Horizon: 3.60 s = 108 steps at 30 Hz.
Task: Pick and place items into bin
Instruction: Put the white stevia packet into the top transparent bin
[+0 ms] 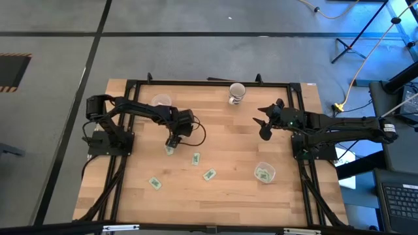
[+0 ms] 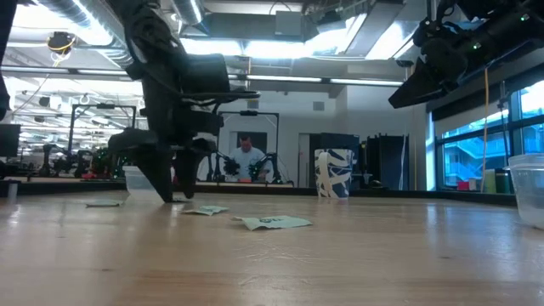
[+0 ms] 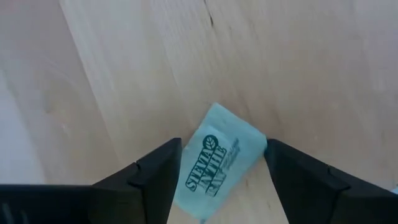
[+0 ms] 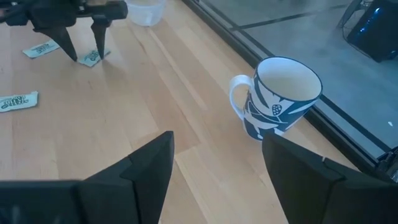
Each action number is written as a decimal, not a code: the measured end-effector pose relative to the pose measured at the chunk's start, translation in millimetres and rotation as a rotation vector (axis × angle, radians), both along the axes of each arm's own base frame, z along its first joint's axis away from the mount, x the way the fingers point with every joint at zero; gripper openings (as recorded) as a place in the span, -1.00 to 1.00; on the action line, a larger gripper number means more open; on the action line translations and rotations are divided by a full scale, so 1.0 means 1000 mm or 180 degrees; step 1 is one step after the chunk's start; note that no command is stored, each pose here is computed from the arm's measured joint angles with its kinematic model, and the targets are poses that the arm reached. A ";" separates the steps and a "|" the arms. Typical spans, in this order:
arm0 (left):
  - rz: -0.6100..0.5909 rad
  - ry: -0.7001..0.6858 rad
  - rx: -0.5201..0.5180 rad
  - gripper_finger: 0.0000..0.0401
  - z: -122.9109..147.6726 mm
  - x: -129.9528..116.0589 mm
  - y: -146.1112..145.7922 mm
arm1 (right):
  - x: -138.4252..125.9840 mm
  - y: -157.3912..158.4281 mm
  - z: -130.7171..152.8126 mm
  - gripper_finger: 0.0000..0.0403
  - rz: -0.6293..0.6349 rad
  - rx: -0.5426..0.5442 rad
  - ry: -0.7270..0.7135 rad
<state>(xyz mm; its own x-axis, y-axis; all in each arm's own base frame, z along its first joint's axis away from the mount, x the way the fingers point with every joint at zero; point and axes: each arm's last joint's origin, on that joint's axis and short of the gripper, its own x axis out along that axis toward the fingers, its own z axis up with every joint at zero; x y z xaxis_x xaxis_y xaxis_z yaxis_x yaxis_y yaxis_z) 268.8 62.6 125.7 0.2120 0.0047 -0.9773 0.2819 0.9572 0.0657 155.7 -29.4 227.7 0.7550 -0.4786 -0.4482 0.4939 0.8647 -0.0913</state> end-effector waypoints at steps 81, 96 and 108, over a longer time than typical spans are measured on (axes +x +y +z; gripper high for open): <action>0.2537 -0.0815 0.0790 -0.97 0.162 -0.094 0.051 | -0.002 0.000 -0.003 0.23 0.0016 -0.0011 0.0139; 0.2727 -0.0422 0.0814 -0.94 0.095 -0.097 0.078 | -0.002 0.000 -0.003 0.23 0.0014 -0.0010 0.0137; 0.2795 0.0061 0.1000 -0.94 0.053 -0.080 0.096 | -0.002 0.000 -0.003 0.23 0.0011 -0.0004 0.0134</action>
